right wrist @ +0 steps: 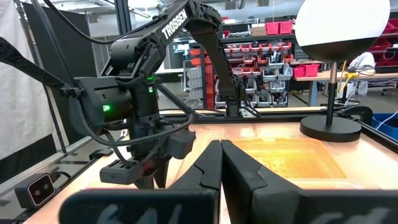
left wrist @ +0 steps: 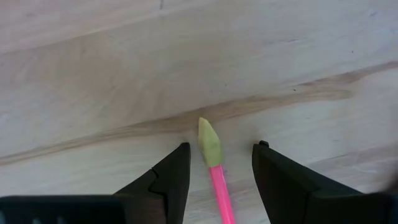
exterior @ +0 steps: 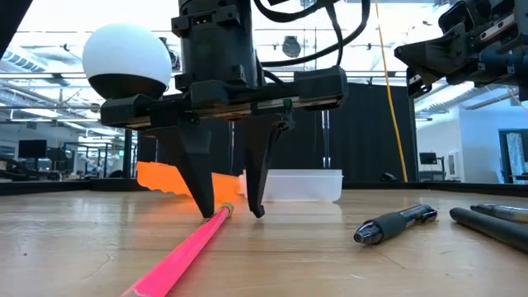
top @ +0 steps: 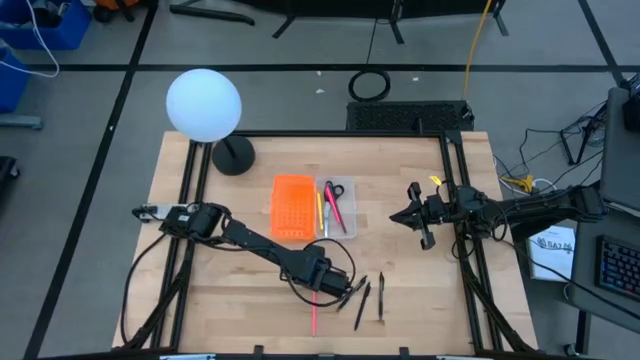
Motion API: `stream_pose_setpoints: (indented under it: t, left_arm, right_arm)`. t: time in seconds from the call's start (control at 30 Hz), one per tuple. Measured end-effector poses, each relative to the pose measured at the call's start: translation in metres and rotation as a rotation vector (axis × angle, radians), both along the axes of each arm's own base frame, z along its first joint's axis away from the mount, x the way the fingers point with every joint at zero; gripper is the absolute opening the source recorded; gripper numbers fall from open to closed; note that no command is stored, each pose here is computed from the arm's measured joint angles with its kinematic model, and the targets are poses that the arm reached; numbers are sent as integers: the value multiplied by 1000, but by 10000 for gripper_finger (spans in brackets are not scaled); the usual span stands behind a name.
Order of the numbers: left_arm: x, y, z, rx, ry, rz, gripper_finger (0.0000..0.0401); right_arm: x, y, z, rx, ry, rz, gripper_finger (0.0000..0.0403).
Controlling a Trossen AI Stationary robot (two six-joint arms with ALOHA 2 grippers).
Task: Pick & place school supplies into a supply box
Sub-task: Put the pink pencil into the orange supply box
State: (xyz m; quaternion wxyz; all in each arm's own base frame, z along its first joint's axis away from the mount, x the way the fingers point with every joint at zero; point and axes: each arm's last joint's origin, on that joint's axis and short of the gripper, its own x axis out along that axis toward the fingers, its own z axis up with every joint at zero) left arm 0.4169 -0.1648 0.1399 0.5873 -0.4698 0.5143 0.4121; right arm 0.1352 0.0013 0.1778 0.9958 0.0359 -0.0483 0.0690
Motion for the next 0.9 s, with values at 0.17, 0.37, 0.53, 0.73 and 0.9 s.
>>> stream_pose_setpoints:
  t: [0.17,0.37,0.53,0.73,0.9]
  left_arm:
    - [0,-1,0,-2,-3,0,172]
    - [0,-1,0,-2,2,-11,136]
    - [-1,-1,0,-1,6,-20,75]
    - [-2,-4,0,16,3,-78,17]
    - [-4,-2,5,10,14,-99,20]
  right_arm:
    - [0,0,0,0,0,0,0]
    - [0,0,0,0,0,0,0]
    - [0,0,0,0,0,0,0]
    - [0,0,0,0,0,0,0]
    - [0,0,0,-6,-1,0,0]
